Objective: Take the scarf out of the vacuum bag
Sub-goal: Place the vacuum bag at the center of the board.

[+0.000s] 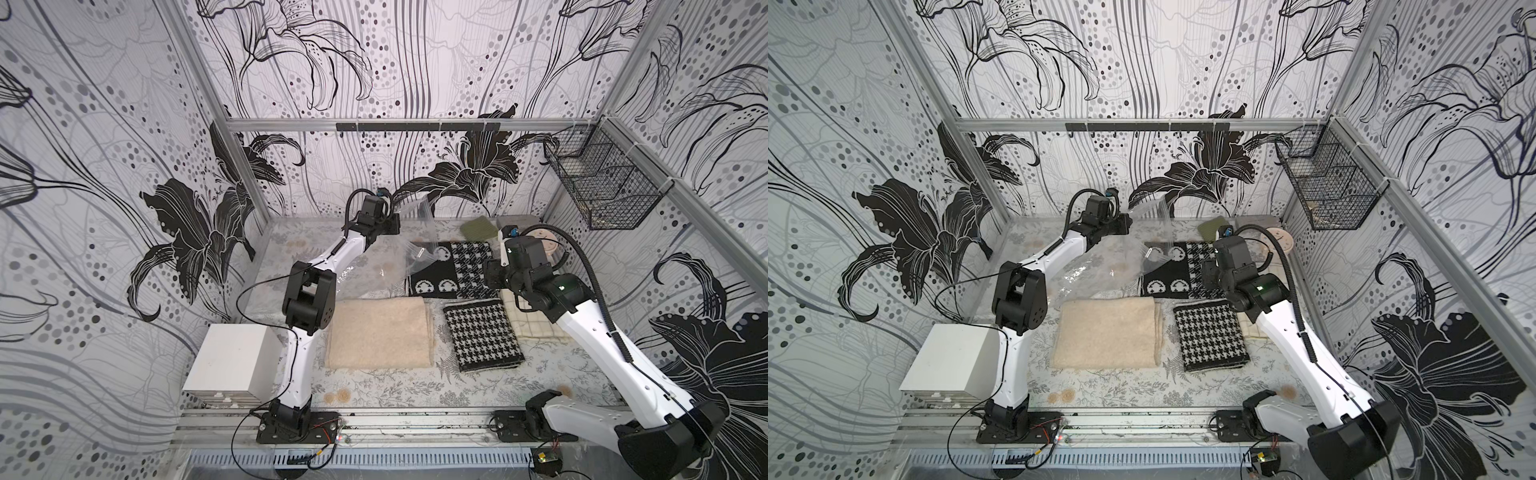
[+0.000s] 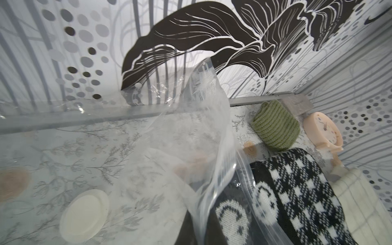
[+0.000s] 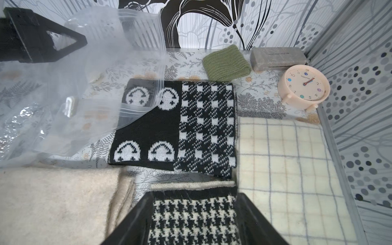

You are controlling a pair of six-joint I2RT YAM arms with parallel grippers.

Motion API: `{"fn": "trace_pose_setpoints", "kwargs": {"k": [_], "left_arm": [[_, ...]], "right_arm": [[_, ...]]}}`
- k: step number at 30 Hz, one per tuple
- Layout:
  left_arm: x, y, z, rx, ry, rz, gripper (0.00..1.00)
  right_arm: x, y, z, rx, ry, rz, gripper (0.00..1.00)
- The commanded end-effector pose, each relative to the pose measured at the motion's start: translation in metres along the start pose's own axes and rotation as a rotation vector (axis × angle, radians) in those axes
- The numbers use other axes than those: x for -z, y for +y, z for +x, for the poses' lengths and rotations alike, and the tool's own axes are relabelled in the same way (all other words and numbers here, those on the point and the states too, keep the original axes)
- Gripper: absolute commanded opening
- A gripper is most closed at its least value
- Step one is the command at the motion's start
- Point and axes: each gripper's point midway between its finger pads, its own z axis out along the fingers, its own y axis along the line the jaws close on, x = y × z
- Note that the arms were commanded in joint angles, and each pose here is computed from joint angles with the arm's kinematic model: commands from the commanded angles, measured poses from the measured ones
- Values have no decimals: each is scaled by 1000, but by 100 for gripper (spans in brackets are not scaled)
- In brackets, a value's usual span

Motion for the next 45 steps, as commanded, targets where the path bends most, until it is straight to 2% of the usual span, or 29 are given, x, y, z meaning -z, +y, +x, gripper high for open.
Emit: {"fn": "trace_pose_setpoints", "kwargs": {"k": [1, 2, 10, 18, 26, 31, 33, 36, 40, 45], "left_arm": [[9, -44, -28, -56, -73, 191, 57], [11, -49, -28, -61, -69, 216, 100], [47, -80, -50, -99, -136, 328, 99], [101, -91, -70, -133, -213, 293, 99], [150, -65, -62, -135, -270, 118, 99], [159, -48, -55, -106, -257, 75, 99], [161, -42, -52, -101, -253, 49, 99], [169, -37, -43, -86, -251, 33, 99], [185, -13, -34, -53, -281, -65, 99], [197, -2, -33, -40, -286, -109, 99]], "right_arm": [[2, -3, -5, -5, -36, 14, 67], [2, -2, -5, -8, -38, 11, 68], [1, -6, -6, -12, -68, 29, 79], [-1, -15, -4, -21, -77, 76, 87], [-10, -26, -3, -56, -62, 97, 93], [-13, -35, -3, -110, -58, 99, 95], [-13, -42, -3, -125, -60, 115, 100], [-16, -53, -2, -146, -62, 158, 100], [-21, -68, -1, -174, -49, 227, 100], [-22, -73, -8, -190, -79, 244, 100]]}}
